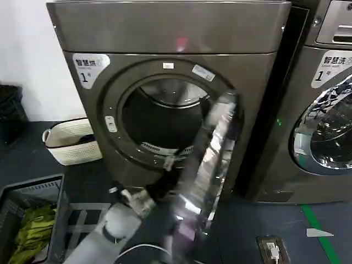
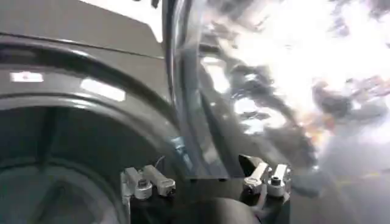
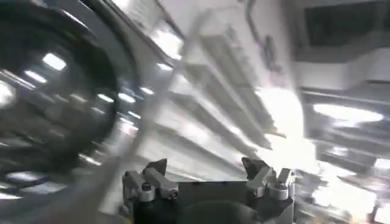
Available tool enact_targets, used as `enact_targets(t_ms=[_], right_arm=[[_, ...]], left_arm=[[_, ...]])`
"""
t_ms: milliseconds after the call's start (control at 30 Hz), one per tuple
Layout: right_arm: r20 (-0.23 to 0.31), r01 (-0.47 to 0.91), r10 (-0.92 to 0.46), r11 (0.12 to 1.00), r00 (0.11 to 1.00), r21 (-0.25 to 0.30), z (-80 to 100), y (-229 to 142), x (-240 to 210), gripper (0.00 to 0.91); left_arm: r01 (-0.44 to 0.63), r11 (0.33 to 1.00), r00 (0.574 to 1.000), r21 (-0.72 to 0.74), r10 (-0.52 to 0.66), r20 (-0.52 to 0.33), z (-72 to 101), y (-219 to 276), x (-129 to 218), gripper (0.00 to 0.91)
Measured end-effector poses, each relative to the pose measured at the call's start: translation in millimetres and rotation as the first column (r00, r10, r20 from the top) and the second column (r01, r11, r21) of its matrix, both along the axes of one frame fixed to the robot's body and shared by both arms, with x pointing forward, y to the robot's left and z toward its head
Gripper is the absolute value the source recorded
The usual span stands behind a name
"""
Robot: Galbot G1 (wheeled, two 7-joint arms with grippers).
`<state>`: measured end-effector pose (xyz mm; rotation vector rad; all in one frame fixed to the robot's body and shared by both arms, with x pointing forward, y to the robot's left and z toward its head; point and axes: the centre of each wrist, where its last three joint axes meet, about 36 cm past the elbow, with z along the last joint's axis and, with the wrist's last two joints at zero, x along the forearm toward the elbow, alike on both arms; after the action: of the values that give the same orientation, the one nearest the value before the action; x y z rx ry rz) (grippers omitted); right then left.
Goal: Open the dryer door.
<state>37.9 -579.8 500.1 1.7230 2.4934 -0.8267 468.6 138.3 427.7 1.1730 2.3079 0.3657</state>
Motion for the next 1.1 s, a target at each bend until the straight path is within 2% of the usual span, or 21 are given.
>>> enact_targets(t_ms=[167, 367, 467, 533, 800, 1100], right_arm=[[0.026, 0.212, -0.212, 0.977, 0.977, -0.006, 11.3, -13, -36, 0.907], [0.053, 0.298, -0.295, 0.953, 0.954, -0.048, 20.6, -18, -67, 0.907], [0.062, 0.332, -0.329, 0.942, 0.942, -0.049, 23.3, -19, -74, 0.907], [0.074, 0.361, -0.359, 0.932, 0.930, -0.027, 25.8, -22, -78, 0.907], [0.113, 0.379, -0.377, 0.925, 0.919, 0.003, 32.3, -42, -106, 0.907], [0.129, 0.386, -0.385, 0.922, 0.914, 0.015, 30.0, -51, -111, 0.907]], left_arm=[[0.097, 0.995, 0.995, 0.000, -0.097, 0.003, 4.7, -49, 4, 0.907], [0.203, 0.979, 0.979, -0.002, -0.203, -0.014, 9.2, -106, 6, 0.907], [0.241, 0.971, 0.970, -0.002, -0.241, -0.011, 12.0, -130, 7, 0.907], [0.264, 0.965, 0.965, -0.002, -0.264, -0.006, 14.3, -145, 8, 0.907], [0.329, 0.944, 0.944, 0.023, -0.329, 0.007, 13.8, -191, 13, 0.907], [0.328, 0.944, 0.945, 0.050, -0.327, -0.011, 5.4, -205, 20, 0.907]])
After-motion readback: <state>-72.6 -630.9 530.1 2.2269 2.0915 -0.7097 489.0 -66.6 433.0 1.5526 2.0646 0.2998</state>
